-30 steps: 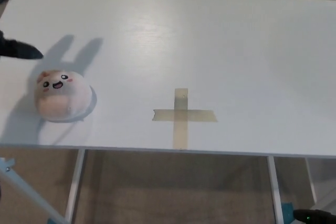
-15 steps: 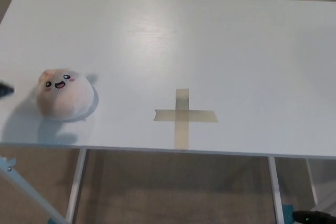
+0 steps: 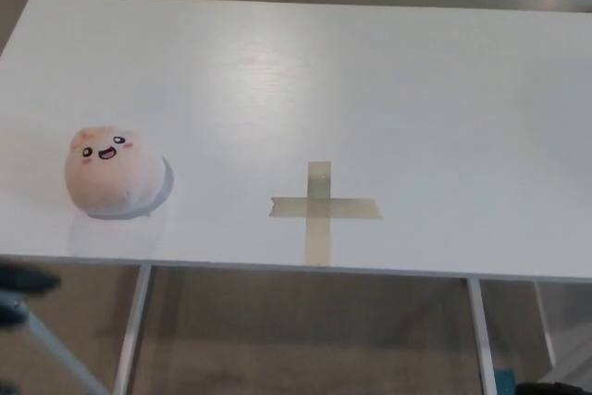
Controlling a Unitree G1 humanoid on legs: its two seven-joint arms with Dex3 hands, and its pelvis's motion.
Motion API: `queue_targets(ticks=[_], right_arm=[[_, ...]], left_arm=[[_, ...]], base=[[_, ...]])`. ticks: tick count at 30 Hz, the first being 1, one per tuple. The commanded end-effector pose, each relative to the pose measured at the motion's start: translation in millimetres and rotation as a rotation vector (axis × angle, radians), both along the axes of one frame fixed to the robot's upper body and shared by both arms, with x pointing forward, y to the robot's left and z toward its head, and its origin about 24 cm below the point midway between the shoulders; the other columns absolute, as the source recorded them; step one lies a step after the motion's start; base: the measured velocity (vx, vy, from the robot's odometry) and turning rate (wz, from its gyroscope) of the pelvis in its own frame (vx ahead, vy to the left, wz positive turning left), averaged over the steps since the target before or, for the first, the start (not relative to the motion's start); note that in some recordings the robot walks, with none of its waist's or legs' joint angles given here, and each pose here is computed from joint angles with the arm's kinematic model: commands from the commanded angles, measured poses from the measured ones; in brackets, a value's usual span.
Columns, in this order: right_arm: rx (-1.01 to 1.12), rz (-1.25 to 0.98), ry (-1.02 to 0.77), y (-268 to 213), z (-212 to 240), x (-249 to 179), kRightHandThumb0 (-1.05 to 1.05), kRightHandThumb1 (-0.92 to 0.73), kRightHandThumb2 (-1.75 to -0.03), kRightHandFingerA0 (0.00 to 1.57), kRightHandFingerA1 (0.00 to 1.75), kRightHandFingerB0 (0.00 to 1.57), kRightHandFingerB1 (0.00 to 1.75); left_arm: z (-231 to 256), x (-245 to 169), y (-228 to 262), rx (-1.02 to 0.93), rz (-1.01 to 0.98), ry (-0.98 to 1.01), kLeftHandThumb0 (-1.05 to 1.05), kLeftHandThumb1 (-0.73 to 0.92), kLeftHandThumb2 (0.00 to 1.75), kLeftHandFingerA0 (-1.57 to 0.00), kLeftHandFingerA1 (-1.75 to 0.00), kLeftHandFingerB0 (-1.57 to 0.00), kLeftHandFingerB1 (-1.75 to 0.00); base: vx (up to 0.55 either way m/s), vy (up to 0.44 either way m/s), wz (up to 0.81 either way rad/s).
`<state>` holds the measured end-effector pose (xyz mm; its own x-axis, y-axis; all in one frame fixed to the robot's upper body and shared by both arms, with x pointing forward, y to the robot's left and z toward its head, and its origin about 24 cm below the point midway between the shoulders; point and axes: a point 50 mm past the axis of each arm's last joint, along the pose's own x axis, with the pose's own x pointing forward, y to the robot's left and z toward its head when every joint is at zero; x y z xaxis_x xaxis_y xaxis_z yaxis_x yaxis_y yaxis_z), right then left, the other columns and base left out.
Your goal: Use the left hand to take the pink dumpling toy on a person's hand and put it on the desk.
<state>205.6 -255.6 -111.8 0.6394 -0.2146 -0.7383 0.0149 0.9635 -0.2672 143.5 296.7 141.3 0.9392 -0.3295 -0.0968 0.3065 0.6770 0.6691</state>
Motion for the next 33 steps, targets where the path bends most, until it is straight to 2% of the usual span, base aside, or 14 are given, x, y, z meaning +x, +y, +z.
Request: queue_targets(ticks=[1,4,5,6,10,11,12,16,19,20,27,30,31,33], right_arm=[[-0.025,0.007,0.093,-4.1,-15.4,-32.6,-0.24,-0.68,-0.6,0.56,0.43,0.51,0.42],[-0.024,0.008,0.097,-3.4,-16.2,-34.1,-0.24,-0.68,-0.6,0.56,0.43,0.5,0.41],[-0.023,0.007,0.098,-3.0,-16.6,-34.6,-0.24,-0.68,-0.6,0.56,0.43,0.49,0.41],[-0.022,0.003,0.098,-2.3,-17.1,-35.1,-0.24,-0.68,-0.6,0.56,0.43,0.49,0.41],[-0.014,-0.018,0.094,-0.9,-18.3,-37.1,-0.24,-0.68,-0.6,0.56,0.43,0.49,0.41],[-0.014,-0.031,0.088,-1.1,-18.3,-37.3,-0.22,-0.68,-0.6,0.58,0.44,0.5,0.41],[-0.018,-0.051,0.082,-1.1,-18.8,-38.7,-0.22,-0.68,-0.6,0.59,0.44,0.5,0.41],[-0.029,-0.097,0.062,2.2,-20.0,-40.2,-0.22,-0.68,-0.6,0.63,0.47,0.51,0.42],[-0.035,-0.093,0.062,4.4,-20.7,-40.4,-0.22,-0.68,-0.6,0.63,0.47,0.51,0.42],[-0.031,-0.088,0.059,5.3,-20.6,-39.8,-0.23,-0.68,-0.6,0.63,0.46,0.51,0.42],[-0.003,-0.083,0.049,5.8,-19.0,-35.8,-0.23,-0.68,-0.6,0.6,0.45,0.51,0.42],[-0.006,-0.081,0.05,6.6,-19.6,-36.6,-0.22,-0.68,-0.6,0.6,0.45,0.51,0.42],[-0.004,-0.083,0.053,7.1,-20.3,-38.0,-0.22,-0.68,-0.6,0.6,0.45,0.51,0.42],[-0.003,-0.085,0.055,7.6,-20.9,-39.1,-0.22,-0.68,-0.6,0.6,0.45,0.51,0.42]], left_arm=[[-69.3,-78.1,8.4,-0.017,-0.174,0.633,-0.42,0.56,0.57,-0.47,-0.42,-0.41,-0.37],[-114.1,-70.3,14.3,-0.022,-0.02,0.665,-0.42,0.57,0.57,-0.47,-0.42,-0.42,-0.37],[-128.6,-64.3,15.4,-0.015,0.069,0.65,-0.46,0.44,0.8,-0.4,-0.53,-0.28,-0.45],[-152.9,-51.6,15.8,0.012,0.214,0.635,-0.49,0.46,0.8,-0.37,-0.51,-0.27,-0.44],[-178.5,-34.1,14.5,0.056,0.353,0.645,-0.5,0.47,0.8,-0.36,-0.5,-0.27,-0.44],[-188.4,-24.8,14.4,0.052,0.396,0.672,-0.54,0.49,0.82,-0.33,-0.48,-0.23,-0.42],[-202.9,-11.4,15.5,0.069,0.446,0.728,-0.53,0.69,0.61,-0.36,-0.34,-0.31,-0.31],[-229.8,18.5,20.1,0.226,0.555,0.862,-0.63,0.79,0.64,-0.32,-0.32,-0.2,-0.28],[-237.1,20.1,22.1,0.227,0.613,0.903,-0.64,0.83,0.65,-0.28,-0.31,-0.15,-0.26],[-239.4,18.3,22.9,0.212,0.638,0.913,-0.69,0.73,0.86,-0.2,-0.39,-0.12,-0.36],[-250.9,-12.7,35.8,0.163,0.688,0.985,-0.68,0.81,0.94,-0.26,-0.41,-0.17,-0.38],[-249.9,-16.4,42.2,0.191,0.71,1.004,-0.68,0.81,0.94,-0.26,-0.41,-0.18,-0.39],[-251.4,-19.2,41.7,0.17,0.721,1.014,-0.64,0.92,0.72,-0.34,-0.34,-0.23,-0.3],[-252.6,-21.0,41.1,0.169,0.717,1.024,-0.64,0.92,0.72,-0.35,-0.34,-0.24,-0.3]], base=[[0.0,0.0,0.0],[0.0,0.0,0.0],[0.0,0.0,0.0],[0.0,0.0,0.08],[0.0,0.0,0.0],[0.0,0.0,0.0],[0.0,0.0,0.0],[0.0,0.0,0.0],[0.0,0.0,0.0],[0.0,0.0,0.0],[0.0,0.0,0.0],[0.0,0.0,0.0],[0.0,0.0,0.0],[0.0,0.0,0.0]])
